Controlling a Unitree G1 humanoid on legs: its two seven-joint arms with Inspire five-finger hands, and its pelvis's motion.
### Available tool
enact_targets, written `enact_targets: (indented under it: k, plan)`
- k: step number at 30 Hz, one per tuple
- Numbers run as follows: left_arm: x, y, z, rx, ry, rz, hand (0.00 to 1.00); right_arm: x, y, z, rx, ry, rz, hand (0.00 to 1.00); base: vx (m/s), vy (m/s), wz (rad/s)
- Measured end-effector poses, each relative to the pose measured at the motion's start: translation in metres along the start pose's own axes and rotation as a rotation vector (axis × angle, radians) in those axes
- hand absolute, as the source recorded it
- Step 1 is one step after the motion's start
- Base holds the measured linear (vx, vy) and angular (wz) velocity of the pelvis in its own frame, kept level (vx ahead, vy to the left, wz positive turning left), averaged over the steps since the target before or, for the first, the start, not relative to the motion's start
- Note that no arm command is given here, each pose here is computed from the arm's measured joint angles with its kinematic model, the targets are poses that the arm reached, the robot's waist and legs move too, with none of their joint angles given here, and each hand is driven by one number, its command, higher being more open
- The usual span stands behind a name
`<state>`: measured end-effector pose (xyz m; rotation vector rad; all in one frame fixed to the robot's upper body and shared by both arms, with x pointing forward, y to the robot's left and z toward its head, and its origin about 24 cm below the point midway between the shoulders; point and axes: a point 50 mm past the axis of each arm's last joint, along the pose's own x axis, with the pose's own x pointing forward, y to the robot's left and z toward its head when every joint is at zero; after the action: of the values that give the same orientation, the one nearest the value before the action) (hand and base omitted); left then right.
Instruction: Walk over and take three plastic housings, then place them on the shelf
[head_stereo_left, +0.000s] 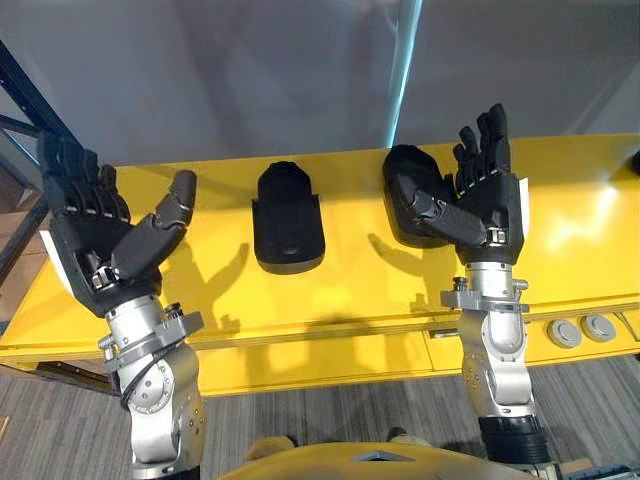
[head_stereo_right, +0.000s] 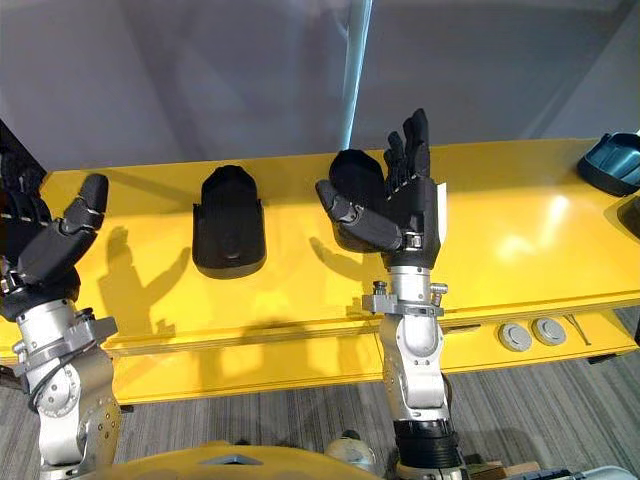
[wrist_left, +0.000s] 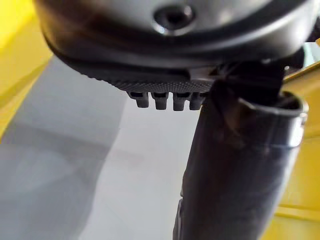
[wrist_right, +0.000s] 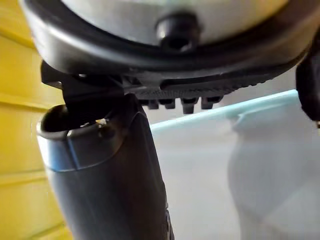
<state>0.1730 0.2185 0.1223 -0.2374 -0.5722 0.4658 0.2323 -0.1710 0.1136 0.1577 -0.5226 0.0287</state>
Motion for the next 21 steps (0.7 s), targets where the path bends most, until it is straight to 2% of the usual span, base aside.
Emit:
enact_targets:
  k: [4,7,10,14,21]
  plan:
    - [-0.008,0.016,0.001,0.167,0.023,-0.067,1.00,-0.011,-0.002,-0.004,0.053,0.036,0.040,1.00,0.00,0.004,-0.02]
    - [-0.013,0.021,0.001,0.290,0.052,-0.198,1.00,-0.016,-0.007,-0.007,0.084,0.069,0.048,1.00,0.03,0.005,0.09]
    - [-0.017,0.018,0.000,0.314,0.092,-0.385,1.00,-0.013,-0.007,-0.006,0.085,0.073,0.079,1.00,0.08,0.013,0.22]
    - [-0.023,0.020,-0.005,0.305,0.189,-0.518,1.00,-0.011,-0.009,-0.005,0.065,0.081,0.125,1.00,0.05,0.029,0.12]
    - [-0.050,0.038,-0.030,0.262,0.509,-0.644,1.00,-0.005,-0.012,0.002,0.101,0.050,0.210,1.00,-0.02,0.002,0.00]
